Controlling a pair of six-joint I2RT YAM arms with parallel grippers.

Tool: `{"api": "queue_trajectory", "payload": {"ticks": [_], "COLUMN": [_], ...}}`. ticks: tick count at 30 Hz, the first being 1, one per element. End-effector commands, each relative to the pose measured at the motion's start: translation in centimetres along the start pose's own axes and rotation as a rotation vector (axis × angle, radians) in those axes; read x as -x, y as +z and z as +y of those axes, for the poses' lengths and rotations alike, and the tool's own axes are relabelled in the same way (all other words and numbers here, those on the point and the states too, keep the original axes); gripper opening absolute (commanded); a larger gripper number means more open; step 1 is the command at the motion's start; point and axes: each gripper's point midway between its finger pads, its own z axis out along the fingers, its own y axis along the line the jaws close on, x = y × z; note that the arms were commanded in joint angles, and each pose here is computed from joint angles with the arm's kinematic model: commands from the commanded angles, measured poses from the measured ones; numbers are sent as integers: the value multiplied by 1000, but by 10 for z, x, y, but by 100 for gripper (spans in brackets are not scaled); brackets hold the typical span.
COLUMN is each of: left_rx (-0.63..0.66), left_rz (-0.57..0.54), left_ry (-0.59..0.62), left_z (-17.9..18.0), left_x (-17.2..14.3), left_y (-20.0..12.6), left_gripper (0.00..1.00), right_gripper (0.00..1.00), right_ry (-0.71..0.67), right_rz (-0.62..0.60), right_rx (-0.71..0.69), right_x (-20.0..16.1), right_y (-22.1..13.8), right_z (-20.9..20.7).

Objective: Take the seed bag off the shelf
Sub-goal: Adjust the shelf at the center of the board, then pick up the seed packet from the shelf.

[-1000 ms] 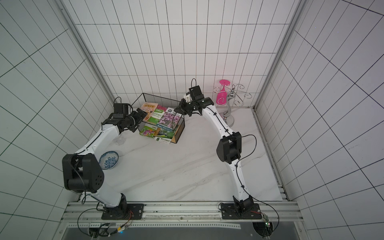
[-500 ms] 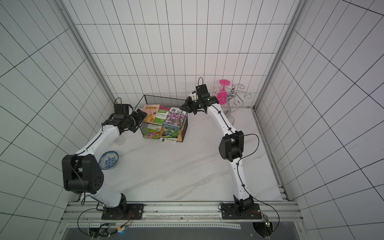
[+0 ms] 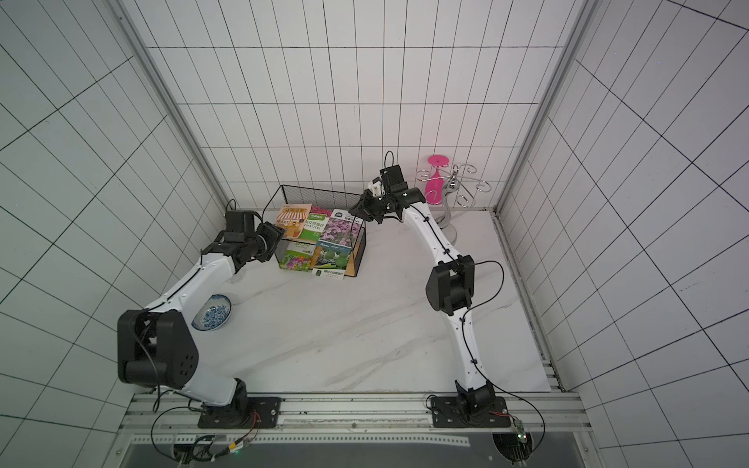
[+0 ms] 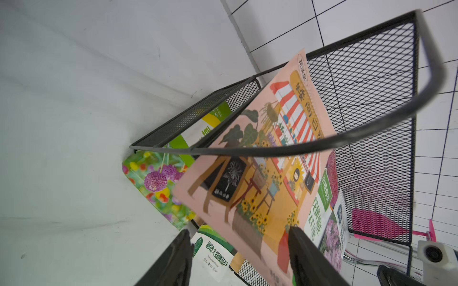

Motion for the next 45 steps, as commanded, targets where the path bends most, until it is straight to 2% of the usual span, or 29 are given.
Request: {"api": "queue_trajectory", "payload": {"ticks": [1,5,9,13,16,31,40,45], "left_rx": [-24,-39,-42,-50,-48,-51,-52,-76], "left_rz": [-57,-68,-68,-79,-70,-47,-47,-48], "left_ry": [-16,-18,-23,-17,-24,-60,-57,-41], "left_z": [-2,-3,-1,-3,0,7,8,1], "left_x": [10,12,13,15,15,15,15,17], "left_y": [0,5,11,12,19,30,24,16], "left_gripper": [63,57,56,47,46,4,0,0], "right_gripper": [16,16,16,16,16,16,16,21], "right_ry": [-16,-21,-21,-21,-22,-23,-25,-21], "right_rz": [13,23,31,37,41,60,59,49], "right_rx": [-3,-8,-10,-16,-22,-39,-41,-43], "right_x": [-4,-8,-11,-14,-16,-24,-23,-18], "right_y": [3,3,3,2,2,1,0,-6], "right_z": [-4,-6,-8,-10,-12,-19,-20,-24]}}
